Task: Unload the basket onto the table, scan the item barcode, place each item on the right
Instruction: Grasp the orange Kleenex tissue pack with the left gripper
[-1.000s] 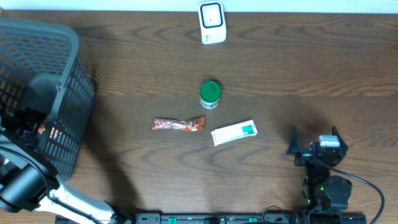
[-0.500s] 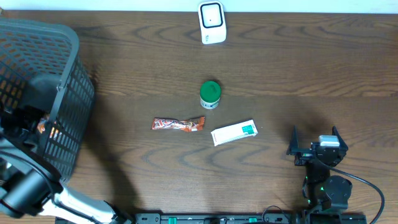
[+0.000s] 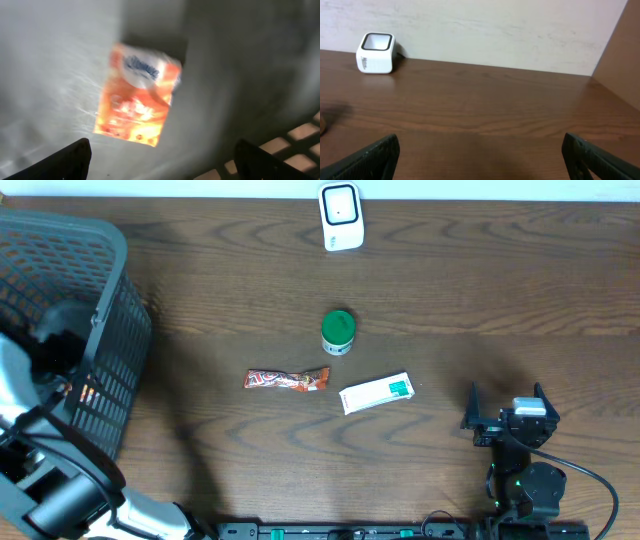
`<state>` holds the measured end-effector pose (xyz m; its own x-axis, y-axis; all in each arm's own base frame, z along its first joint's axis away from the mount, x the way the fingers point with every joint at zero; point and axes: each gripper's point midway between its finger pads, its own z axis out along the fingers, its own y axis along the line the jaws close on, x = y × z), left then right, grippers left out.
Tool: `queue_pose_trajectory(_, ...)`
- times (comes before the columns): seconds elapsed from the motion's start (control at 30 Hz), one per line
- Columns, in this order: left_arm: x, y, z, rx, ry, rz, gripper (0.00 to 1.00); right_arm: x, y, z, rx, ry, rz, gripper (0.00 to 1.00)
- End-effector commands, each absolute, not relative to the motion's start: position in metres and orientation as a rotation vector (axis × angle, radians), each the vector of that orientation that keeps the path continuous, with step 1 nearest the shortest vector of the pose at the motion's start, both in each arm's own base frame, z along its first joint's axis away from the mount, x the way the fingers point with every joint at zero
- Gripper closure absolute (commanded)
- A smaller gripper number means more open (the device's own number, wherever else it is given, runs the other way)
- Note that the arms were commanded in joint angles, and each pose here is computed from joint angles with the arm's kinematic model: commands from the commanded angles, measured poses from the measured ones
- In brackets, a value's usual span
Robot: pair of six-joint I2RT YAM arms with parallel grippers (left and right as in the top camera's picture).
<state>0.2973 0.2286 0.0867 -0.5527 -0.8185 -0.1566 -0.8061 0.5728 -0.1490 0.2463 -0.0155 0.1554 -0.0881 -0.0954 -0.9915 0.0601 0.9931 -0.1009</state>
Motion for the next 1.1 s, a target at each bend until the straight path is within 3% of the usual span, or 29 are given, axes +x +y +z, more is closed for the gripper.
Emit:
queue_pose_trajectory(0.0, 0.286, 0.230, 0.071, -1.319, 2.696, 0.074, 0.09, 0.246, -0.015, 0.155, -0.038, 1.656, -0.141, 0.01)
queue_pose_trajectory(0.37, 0.279, 0.238, 0.071, -1.356, 2.685, 0.113, 0.09, 0.246, -0.015, 0.155, -0.038, 1.656, -0.141, 0.01)
queue_pose_trajectory(0.47, 0.281, 0.239, 0.069, -1.354, 2.679, 0.115, 0.03, 0.246, -0.015, 0.155, -0.038, 1.656, -0.141, 0.01)
queue_pose_trajectory(1.07, 0.282, 0.240, 0.025, -1.301, 2.805, 0.091, 0.04, 0.246, -0.015, 0.155, -0.038, 1.656, -0.141, 0.01)
